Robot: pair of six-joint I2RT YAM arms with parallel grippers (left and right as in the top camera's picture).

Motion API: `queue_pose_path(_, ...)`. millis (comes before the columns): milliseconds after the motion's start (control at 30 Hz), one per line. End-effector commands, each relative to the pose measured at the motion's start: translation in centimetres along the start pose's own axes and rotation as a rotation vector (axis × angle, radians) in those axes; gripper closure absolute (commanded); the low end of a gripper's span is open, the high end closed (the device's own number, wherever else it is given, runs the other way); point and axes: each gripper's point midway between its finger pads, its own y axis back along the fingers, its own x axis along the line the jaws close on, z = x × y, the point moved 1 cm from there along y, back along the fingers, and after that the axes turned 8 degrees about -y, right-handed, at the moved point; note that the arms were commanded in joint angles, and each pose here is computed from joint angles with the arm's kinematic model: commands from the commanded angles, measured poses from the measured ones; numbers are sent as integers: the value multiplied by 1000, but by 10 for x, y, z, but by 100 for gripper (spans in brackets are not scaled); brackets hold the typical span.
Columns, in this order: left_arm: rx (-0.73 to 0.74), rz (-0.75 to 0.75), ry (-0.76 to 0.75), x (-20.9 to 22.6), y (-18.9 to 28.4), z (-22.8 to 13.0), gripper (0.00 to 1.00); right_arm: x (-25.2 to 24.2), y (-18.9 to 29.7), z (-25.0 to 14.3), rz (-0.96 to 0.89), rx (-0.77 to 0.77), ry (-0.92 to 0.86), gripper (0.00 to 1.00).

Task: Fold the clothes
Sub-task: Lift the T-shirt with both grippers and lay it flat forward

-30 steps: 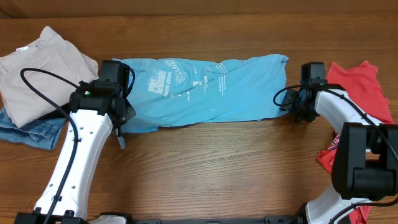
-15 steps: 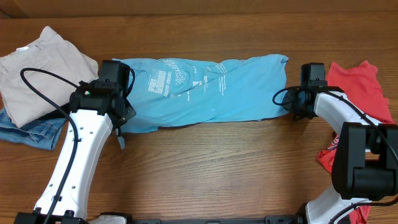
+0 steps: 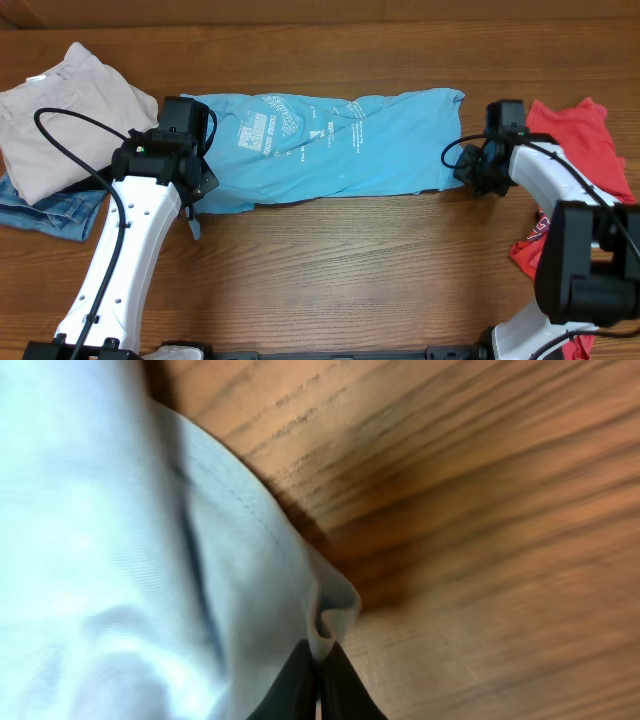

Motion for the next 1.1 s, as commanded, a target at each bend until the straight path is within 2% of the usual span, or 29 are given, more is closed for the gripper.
queue_pose_path(0, -55, -18, -44, 3, 17, 11, 96, 23, 81, 41, 105, -177, -6, 96)
queue_pose_path(133, -129, -66, -39, 7, 52, 24, 96, 27, 153, 47, 153, -263, -4, 96)
queue_pose_path(367, -341, -173, -10, 34, 145, 40, 96, 10, 282, 27, 196, -431, 27, 96)
queue_pose_path(733, -677, -315, 66, 100, 272, 18, 96, -42, 477, -29, 298, -842, -14, 96)
queue_pose_path(933, -820, -363, 153, 135, 317, 1, 96, -60, 538, -53, 368, -1000, -40, 96)
queue_pose_path(1067, -835, -374, 170, 133, 320, 6, 96, -54, 536, -42, 363, -991, -39, 96)
